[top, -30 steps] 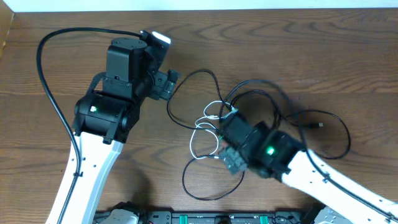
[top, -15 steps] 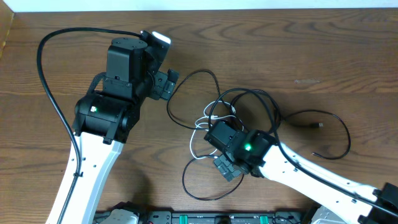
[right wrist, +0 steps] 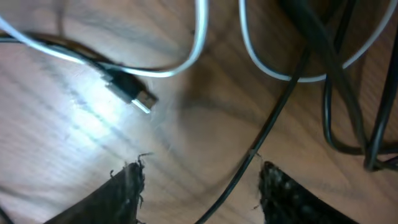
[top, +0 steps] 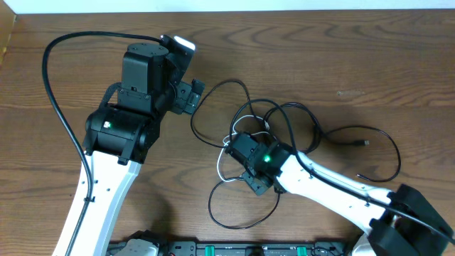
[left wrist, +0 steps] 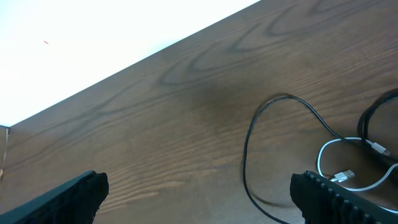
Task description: Untangle cables
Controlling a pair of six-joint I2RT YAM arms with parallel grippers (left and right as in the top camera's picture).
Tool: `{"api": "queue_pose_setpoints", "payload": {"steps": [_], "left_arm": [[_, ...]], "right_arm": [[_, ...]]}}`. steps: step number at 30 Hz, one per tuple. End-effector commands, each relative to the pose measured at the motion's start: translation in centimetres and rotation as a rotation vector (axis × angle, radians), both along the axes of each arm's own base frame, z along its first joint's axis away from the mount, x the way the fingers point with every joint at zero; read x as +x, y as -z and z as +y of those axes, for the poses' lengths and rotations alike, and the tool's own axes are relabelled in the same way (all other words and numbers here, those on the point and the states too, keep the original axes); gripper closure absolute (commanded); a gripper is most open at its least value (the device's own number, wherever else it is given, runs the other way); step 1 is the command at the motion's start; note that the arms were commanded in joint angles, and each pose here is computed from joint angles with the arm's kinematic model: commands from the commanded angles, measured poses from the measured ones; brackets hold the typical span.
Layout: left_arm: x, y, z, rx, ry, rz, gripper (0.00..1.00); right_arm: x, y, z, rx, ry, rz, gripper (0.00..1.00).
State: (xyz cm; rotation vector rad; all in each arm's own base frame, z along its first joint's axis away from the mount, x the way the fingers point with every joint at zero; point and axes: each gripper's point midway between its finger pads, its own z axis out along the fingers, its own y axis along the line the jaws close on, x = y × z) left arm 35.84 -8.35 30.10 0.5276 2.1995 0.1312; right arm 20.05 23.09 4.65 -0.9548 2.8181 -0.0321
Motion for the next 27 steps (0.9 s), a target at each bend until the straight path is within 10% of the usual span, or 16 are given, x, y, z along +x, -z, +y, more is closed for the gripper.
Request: {"api": "queue_pose_setpoints", "payload": {"steps": [1, 18, 27], "left_arm": [[0.1, 0.2, 0.3, -0.005, -0.026, 0.007, 0.01], [0.1, 0.2, 0.2, -0.012, -0.017, 0.009, 0.01], [0.1, 0.2, 0.2, -0.012, -0.018, 0.009, 0.01]], "right_arm": [[1.2, 0.8, -0.7, -0.011, 0.026, -0.003, 0.49], [11.4, -0.5, -3.8, 0.098, 0.214, -0.226, 0.36], [11.7, -0.5, -4.2, 0.101, 0.227, -0.226, 0.36]]}}
